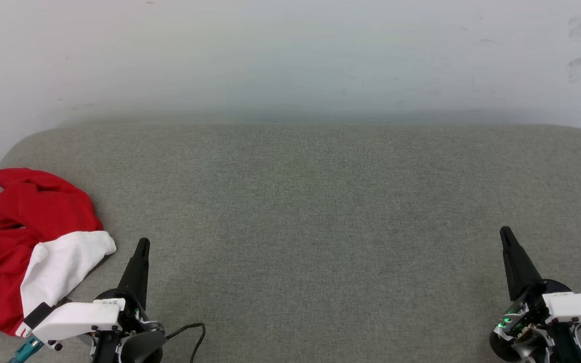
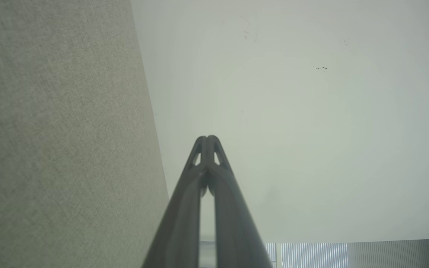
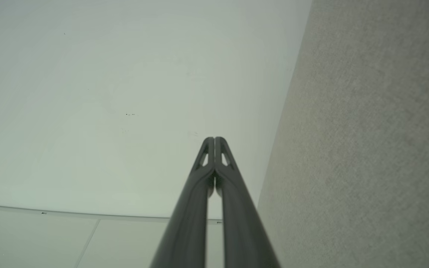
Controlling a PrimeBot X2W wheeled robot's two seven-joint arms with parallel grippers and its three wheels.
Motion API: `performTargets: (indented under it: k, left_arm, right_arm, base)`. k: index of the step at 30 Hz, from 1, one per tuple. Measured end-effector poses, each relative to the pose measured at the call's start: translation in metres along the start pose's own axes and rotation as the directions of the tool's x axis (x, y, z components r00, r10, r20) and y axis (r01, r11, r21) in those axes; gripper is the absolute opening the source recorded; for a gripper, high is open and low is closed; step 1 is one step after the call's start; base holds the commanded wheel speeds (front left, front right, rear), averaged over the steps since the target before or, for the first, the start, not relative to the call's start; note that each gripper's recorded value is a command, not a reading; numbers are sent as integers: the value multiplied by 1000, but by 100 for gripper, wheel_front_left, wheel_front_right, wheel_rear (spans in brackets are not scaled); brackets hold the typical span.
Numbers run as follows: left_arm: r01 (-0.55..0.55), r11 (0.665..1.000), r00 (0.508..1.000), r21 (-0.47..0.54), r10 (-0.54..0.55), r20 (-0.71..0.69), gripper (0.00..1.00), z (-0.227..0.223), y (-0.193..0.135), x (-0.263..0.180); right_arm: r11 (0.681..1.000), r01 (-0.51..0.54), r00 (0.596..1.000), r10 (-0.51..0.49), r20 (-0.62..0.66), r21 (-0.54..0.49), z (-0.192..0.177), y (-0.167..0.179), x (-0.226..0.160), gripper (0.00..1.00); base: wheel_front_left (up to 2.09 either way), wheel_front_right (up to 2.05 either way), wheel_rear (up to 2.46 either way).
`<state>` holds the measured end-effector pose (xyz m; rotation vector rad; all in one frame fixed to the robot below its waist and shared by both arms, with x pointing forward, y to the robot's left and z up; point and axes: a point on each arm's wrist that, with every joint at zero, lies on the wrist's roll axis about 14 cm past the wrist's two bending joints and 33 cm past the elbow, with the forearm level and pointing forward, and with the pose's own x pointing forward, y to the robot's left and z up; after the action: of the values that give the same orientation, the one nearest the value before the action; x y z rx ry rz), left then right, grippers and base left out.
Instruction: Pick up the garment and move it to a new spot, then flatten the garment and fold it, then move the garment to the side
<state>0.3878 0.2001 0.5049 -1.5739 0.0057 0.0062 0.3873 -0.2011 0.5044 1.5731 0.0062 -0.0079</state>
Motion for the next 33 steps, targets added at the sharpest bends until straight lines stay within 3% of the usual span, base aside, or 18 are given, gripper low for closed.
performTargets:
  k: [18,19,24,33]
  left_arm:
    - [0,1000,1000,0,0,0,0,0,0,0]
    - [-10,1000,1000,-2,10,0,100,0,3,-1]
    - [-85,996,996,-9,85,4,100,-1,29,-13]
    - [-84,994,995,69,81,52,100,8,27,-13]
  right_arm:
    - [1000,0,1000,0,0,0,0,0,0,0]
    - [1000,9,1000,-9,0,1,0,-3,-1,100]
    - [996,87,996,-87,9,5,1,-29,-14,100]
    - [993,88,996,-86,34,-80,3,-28,-13,100]
  base:
    - [0,0,0]
    - [0,0,0]
    - [0,0,0]
    - [0,0,0]
